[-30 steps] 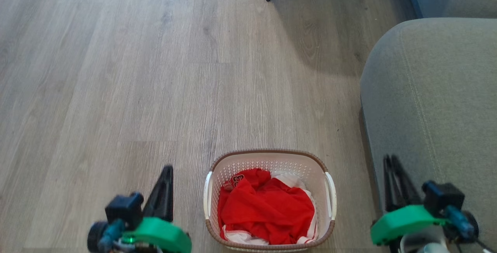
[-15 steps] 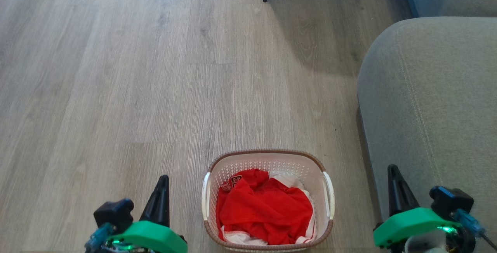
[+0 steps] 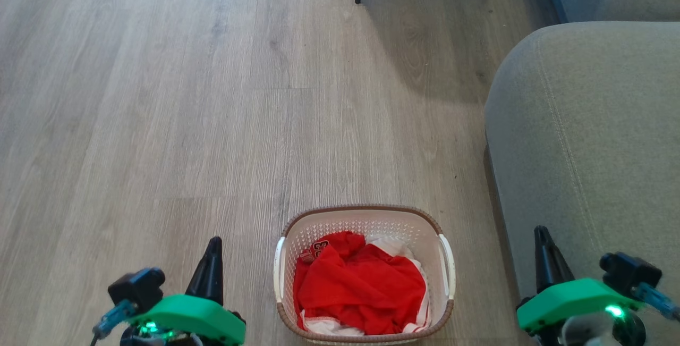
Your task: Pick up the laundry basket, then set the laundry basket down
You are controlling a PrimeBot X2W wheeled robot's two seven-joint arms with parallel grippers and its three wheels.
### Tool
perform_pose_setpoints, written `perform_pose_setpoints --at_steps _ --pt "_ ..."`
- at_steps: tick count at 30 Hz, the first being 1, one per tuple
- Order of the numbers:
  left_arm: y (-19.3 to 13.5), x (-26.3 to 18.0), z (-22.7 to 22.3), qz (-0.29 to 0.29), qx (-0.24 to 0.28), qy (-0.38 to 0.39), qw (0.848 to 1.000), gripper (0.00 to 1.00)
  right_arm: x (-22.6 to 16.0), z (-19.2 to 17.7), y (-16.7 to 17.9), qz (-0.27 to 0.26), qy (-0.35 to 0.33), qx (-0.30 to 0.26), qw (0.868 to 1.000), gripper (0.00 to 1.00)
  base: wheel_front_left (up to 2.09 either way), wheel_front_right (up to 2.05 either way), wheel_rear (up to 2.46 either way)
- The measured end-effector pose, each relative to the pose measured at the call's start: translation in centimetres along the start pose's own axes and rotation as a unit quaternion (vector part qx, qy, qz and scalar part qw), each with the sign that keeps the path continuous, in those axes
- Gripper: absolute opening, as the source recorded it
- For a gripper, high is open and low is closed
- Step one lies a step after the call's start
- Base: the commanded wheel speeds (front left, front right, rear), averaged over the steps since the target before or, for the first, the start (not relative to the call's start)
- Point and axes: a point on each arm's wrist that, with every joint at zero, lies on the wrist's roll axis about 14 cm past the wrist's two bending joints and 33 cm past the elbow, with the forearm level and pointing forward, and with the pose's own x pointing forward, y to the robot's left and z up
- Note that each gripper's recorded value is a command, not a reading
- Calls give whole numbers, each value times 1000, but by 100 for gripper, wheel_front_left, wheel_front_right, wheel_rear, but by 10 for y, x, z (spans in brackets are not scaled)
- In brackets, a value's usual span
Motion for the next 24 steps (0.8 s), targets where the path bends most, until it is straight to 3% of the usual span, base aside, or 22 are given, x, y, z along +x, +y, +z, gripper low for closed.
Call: perform_pose_setpoints --at_steps 24 --pt "12 8 5 22 -126 7 992 0 0 5 -19 -38 -2 130 991 0 0 0 0"
